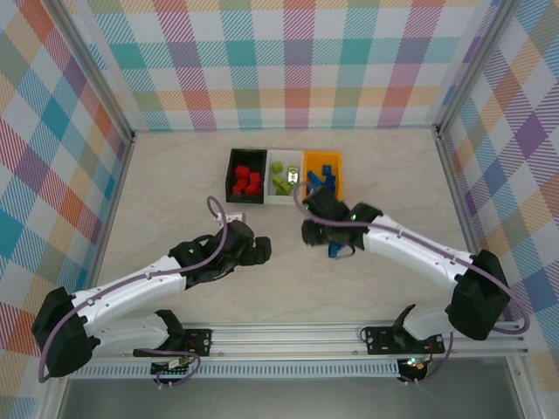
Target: Sort the legos into containers by color
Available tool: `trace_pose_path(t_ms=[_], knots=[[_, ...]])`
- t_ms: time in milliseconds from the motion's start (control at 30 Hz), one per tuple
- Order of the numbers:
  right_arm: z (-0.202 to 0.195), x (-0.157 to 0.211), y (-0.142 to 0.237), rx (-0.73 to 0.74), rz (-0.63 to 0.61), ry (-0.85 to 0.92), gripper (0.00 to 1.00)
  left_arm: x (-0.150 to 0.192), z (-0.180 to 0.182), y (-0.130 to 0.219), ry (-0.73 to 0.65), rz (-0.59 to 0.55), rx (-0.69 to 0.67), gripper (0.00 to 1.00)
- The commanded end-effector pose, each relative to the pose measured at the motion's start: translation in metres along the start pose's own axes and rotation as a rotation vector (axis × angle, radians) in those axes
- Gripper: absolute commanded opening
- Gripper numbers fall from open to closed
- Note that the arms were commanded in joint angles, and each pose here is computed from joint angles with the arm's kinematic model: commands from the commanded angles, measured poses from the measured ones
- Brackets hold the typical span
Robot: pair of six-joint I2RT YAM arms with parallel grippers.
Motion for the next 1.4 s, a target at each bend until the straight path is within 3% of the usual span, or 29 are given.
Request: trace_pose_path(t_ms=[0,200,367,433,467,500,600,867,967,1100,1367], knots=[[-0.009,-0.046,-0.021,0.039,-0.065,0.015,0.33,0.004,-0.003,-0.007,0.000,0.040,0.024,1.00],[-0.021,-0.113,-0.081,0.095,-0.066,-0.056,0.34,0.002,-0.019,-0.019,-0.046,0.087,0.081,0.99],[-0.040,-0.141,-0.119,0.142,-0.035,-0.120,0.36,0.000,-0.038,-0.038,-0.112,0.161,0.120,0.97],[-0.044,-0.147,-0.125,0.142,-0.024,-0.132,0.45,0.000,-0.047,-0.046,-0.143,0.190,0.143,0.97],[-0.044,-0.149,-0.124,0.138,-0.026,-0.134,0.54,0.000,-0.054,-0.050,-0.167,0.209,0.156,0.97],[-0.045,-0.151,-0.121,0.134,-0.037,-0.134,0.61,0.001,-0.060,-0.055,-0.191,0.226,0.161,0.97],[-0.045,-0.152,-0.096,0.115,-0.093,-0.138,0.67,-0.001,-0.082,-0.068,-0.249,0.250,0.183,0.97],[-0.066,-0.111,-0.023,0.069,-0.211,-0.210,0.68,0.000,-0.153,-0.109,-0.345,0.302,0.258,0.90],[-0.073,-0.090,-0.008,0.066,-0.219,-0.218,0.68,0.003,-0.171,-0.128,-0.365,0.348,0.257,0.81],[-0.082,-0.069,0.009,0.079,-0.234,-0.217,0.68,0.008,-0.179,-0.149,-0.397,0.393,0.213,0.65],[-0.088,-0.052,0.021,0.042,-0.254,-0.233,0.68,0.013,-0.182,-0.166,-0.439,0.403,0.147,0.59]])
Point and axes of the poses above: each hand's point on the last joint's axis, 136 mm out from that joint toward the fingers, its own y axis back along the fingers, its own z axis along the line the jaws close on, x = y × z, the point moved 10 cm from there along y, back along the fingers, and after that the axes turned 3 degrees about -y, right-handed, at the moved point
